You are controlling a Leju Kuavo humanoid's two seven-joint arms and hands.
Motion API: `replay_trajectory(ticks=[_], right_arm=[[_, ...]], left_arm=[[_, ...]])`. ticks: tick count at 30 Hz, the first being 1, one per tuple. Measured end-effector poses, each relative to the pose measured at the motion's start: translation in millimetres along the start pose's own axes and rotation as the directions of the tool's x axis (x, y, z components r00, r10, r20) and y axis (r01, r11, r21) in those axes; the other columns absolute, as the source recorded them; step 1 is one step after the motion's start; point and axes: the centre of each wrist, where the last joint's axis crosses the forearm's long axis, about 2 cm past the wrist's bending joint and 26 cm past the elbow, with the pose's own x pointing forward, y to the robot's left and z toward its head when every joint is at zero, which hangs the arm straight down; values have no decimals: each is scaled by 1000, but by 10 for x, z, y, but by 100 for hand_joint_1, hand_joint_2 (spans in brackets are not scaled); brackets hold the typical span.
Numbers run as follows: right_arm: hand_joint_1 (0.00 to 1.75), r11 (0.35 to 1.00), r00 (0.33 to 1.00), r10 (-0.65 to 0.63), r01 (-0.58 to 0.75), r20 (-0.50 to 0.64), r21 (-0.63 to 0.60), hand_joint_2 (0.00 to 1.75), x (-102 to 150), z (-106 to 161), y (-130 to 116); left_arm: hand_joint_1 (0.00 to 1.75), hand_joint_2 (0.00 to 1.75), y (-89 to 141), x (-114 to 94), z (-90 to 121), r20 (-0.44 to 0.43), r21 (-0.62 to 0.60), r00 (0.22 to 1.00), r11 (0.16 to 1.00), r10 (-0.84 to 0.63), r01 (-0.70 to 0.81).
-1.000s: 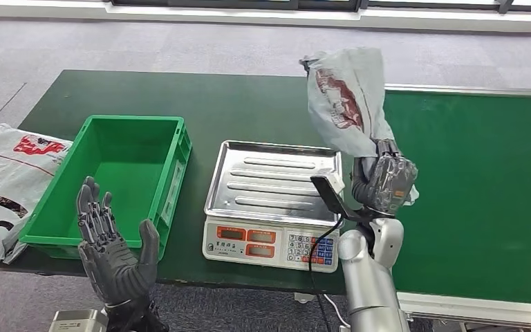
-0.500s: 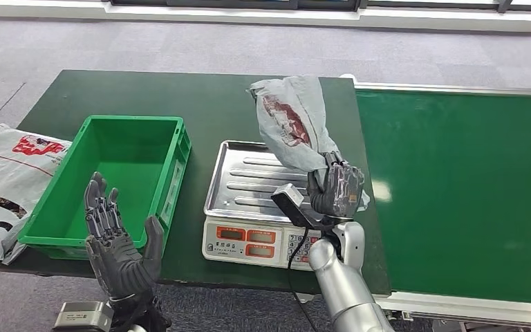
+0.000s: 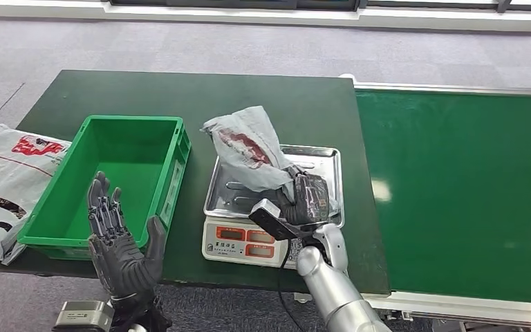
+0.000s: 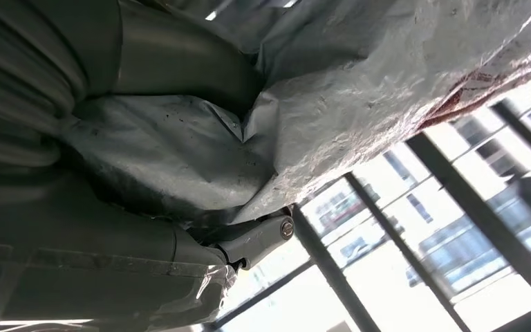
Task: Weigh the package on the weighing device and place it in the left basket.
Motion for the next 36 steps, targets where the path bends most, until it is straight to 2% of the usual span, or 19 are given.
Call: replay_trajectory(ticks=[2,4,6,8,36], right_arm=[[175,999,999,-20,19,28,36,175,17,17,43],[113,998,998,-31,28,45,61,175,31,28,74],[26,996,998,-37,33,52,78,175,38,38,94],[0,996,998,-40,36,51,87,175,43,46,108],[0,993,997,-66,63,31,105,175,76,56,152]], left_arm=[[0,175,4,-6,-2,0,-3,1000,1000,0,0],[0,175,8,-12,0,-1,-5,1000,1000,0,0],[0,175,12,-17,3,-2,-9,1000,1000,-1,1],[0,175,14,-22,10,-4,-14,1000,1000,-1,1],[0,175,24,-18,37,2,-42,1000,999,-10,10]])
